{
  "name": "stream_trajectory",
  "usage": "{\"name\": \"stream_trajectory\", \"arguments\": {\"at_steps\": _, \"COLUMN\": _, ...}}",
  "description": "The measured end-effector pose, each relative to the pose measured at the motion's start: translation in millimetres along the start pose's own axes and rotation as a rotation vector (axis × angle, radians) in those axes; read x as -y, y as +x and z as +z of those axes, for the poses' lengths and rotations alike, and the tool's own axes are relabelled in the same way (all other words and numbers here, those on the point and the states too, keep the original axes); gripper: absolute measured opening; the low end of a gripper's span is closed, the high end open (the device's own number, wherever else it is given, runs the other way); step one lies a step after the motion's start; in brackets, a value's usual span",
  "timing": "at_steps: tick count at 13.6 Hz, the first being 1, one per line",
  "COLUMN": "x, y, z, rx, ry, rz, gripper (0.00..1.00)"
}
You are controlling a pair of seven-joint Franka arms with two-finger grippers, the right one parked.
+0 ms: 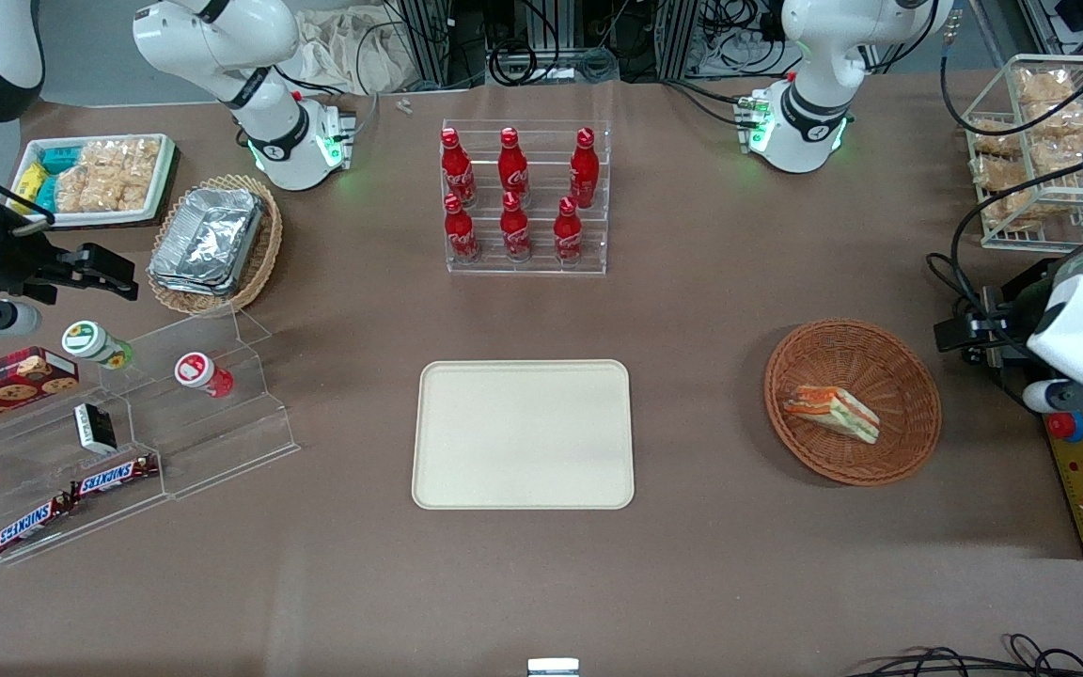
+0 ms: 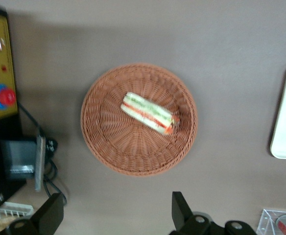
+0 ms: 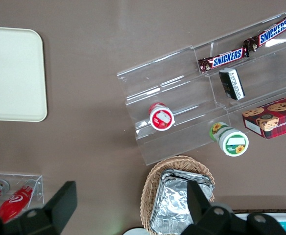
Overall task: Place sandwich from basket to tray
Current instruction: 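Move the left gripper down over the wrapped sandwich in the wicker basket, then lower the open left gripper around the sandwich and close it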
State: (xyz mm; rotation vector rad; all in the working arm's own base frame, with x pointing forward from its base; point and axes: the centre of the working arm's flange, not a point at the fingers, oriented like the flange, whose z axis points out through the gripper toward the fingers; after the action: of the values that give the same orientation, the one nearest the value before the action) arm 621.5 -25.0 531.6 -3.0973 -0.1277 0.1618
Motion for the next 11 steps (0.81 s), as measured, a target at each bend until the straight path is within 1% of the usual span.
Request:
{"name": "stream_trajectory", "arguments": {"at_steps": 1, "x": -4.7, "y": 1.1, "z": 14.5, "rx": 0.014, "ry": 0.002, "rz": -0.009, "gripper": 1.00}}
{"name": "stream_trajectory", "arguments": {"at_steps": 2, "x": -10.0, "y": 2.7, "z": 28.7, "rx": 0.013, "ry": 0.002, "rz": -0.016, "gripper": 1.00}}
{"name": "stream_trajectory", "arguments": {"at_steps": 4, "x": -16.5, "y": 6.3, "z": 53.0, "rx": -0.010, "ry": -0.002, "rz": -0.059, "gripper": 1.00}}
{"name": "stream_trajectory", "arguments": {"at_steps": 5, "x": -18.1, "y": 7.8, "z": 65.5, "rx": -0.025, "ry": -0.006, "rz": -0.106, "gripper": 1.00}}
{"name": "stream_trajectory", "arguments": {"at_steps": 6, "x": -19.2, "y": 7.7, "z": 79.5, "rx": -0.031, "ry": -0.009, "rz": -0.167, "gripper": 1.00}}
{"name": "stream_trajectory", "arguments": {"at_steps": 8, "x": -20.5, "y": 5.2, "z": 109.0, "rx": -0.031, "ry": -0.012, "rz": -0.317, "gripper": 1.00}}
{"name": "stream_trajectory", "arguments": {"at_steps": 9, "x": -21.2, "y": 4.9, "z": 120.7, "rx": -0.044, "ry": -0.019, "rz": -0.416, "gripper": 1.00}}
{"name": "stream_trajectory", "arguments": {"at_steps": 11, "x": -22.6, "y": 5.6, "z": 136.2, "rx": -0.075, "ry": -0.045, "rz": -0.673, "gripper": 1.00}}
